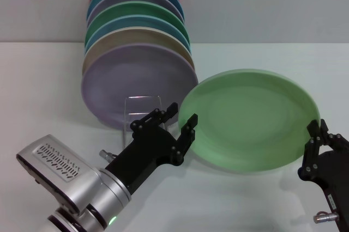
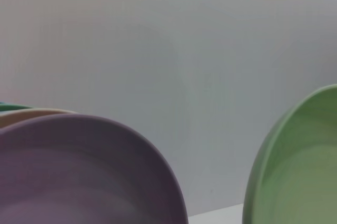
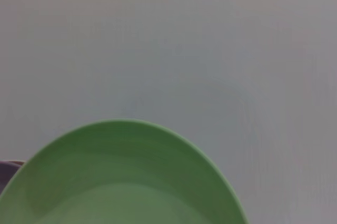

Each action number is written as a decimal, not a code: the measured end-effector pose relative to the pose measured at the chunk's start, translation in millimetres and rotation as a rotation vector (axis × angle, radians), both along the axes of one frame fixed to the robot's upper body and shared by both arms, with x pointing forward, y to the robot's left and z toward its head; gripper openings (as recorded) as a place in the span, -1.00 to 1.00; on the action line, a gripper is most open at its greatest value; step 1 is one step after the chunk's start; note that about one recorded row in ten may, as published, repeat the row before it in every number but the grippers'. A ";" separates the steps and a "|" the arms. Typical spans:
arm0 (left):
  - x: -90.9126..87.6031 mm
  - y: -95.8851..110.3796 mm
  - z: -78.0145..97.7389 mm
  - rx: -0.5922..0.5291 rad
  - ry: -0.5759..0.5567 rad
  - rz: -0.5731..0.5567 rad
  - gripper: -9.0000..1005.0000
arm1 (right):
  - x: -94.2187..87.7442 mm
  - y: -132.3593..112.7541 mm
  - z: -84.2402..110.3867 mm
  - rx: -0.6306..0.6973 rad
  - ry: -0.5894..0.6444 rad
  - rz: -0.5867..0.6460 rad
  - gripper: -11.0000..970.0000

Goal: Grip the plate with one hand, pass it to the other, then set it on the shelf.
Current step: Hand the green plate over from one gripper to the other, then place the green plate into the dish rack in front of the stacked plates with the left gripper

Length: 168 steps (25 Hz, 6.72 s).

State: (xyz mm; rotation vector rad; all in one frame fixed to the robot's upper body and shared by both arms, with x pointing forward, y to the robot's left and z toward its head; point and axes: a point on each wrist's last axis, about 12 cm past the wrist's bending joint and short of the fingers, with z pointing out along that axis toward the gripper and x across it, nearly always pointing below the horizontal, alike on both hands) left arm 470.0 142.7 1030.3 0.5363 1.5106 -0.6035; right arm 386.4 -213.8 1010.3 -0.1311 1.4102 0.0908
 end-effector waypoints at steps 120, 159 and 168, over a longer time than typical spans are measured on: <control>0.0 3.3 -0.2 0.006 -0.020 -0.007 -0.89 | -6.3 6.6 2.4 -0.002 -0.007 0.013 -0.94; -16.0 51.6 23.4 -0.168 -0.249 0.202 -0.81 | -40.2 -64.3 9.4 0.203 -0.151 0.271 0.04; -9.0 82.4 32.4 -0.248 -0.298 0.324 -0.78 | -27.0 -72.1 0.5 0.162 -0.070 0.232 0.04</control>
